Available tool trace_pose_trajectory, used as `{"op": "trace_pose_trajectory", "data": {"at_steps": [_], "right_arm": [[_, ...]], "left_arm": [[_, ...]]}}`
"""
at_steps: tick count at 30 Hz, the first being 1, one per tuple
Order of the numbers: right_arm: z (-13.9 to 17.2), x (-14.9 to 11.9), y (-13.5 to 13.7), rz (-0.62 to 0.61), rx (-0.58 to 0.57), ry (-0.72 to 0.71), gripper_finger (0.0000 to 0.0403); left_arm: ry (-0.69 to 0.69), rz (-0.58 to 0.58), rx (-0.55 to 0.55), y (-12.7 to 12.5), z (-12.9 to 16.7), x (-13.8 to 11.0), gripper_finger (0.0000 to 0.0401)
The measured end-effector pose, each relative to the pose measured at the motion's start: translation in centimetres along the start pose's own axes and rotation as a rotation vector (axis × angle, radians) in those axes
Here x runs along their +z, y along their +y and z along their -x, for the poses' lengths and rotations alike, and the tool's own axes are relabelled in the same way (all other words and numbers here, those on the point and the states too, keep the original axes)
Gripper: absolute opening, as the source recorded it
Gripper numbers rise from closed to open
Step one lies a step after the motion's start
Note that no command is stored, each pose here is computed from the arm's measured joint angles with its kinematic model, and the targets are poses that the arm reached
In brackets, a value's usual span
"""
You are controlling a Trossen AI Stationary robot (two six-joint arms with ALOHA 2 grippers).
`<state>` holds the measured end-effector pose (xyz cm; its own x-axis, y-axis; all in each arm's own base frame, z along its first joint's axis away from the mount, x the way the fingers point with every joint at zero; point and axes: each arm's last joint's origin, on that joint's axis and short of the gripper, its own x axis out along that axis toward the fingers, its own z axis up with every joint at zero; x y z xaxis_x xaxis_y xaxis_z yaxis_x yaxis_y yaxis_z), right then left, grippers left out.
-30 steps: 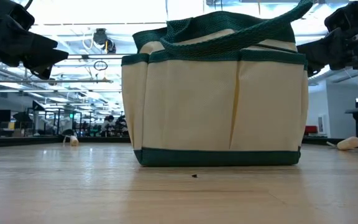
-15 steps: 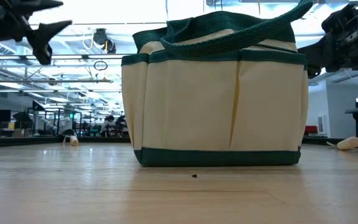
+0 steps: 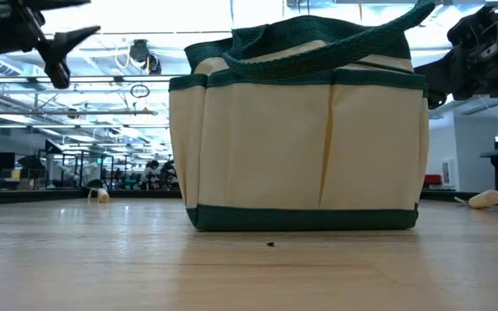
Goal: Pick & Place Garden tools in Gardening bag
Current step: Put the red gloves in the gardening bag
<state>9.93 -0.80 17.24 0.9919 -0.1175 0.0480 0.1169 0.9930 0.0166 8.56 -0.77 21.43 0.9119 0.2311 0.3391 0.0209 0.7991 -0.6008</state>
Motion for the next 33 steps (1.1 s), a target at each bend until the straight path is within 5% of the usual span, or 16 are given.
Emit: {"op": "trace_pose_trajectory", "data": {"at_steps": [10, 22, 33], "right_arm": [[0.0, 0.0, 0.0, 0.0, 0.001, 0.0, 0.0], [0.0, 0.0, 0.0, -0.049, 0.001, 0.0, 0.0], [0.0, 0.0, 0.0, -0.286, 0.001, 0.0, 0.0]], "left_arm": [[0.062, -0.075, 0.204, -1.2, -2.7, 0.4, 0.0175], [0.458, -0.408, 0.557, -4.8, -12.3, 1.3, 0.0174], [0.832, -0.546, 0.658, -0.1, -21.3, 3.0, 0.0175]]}}
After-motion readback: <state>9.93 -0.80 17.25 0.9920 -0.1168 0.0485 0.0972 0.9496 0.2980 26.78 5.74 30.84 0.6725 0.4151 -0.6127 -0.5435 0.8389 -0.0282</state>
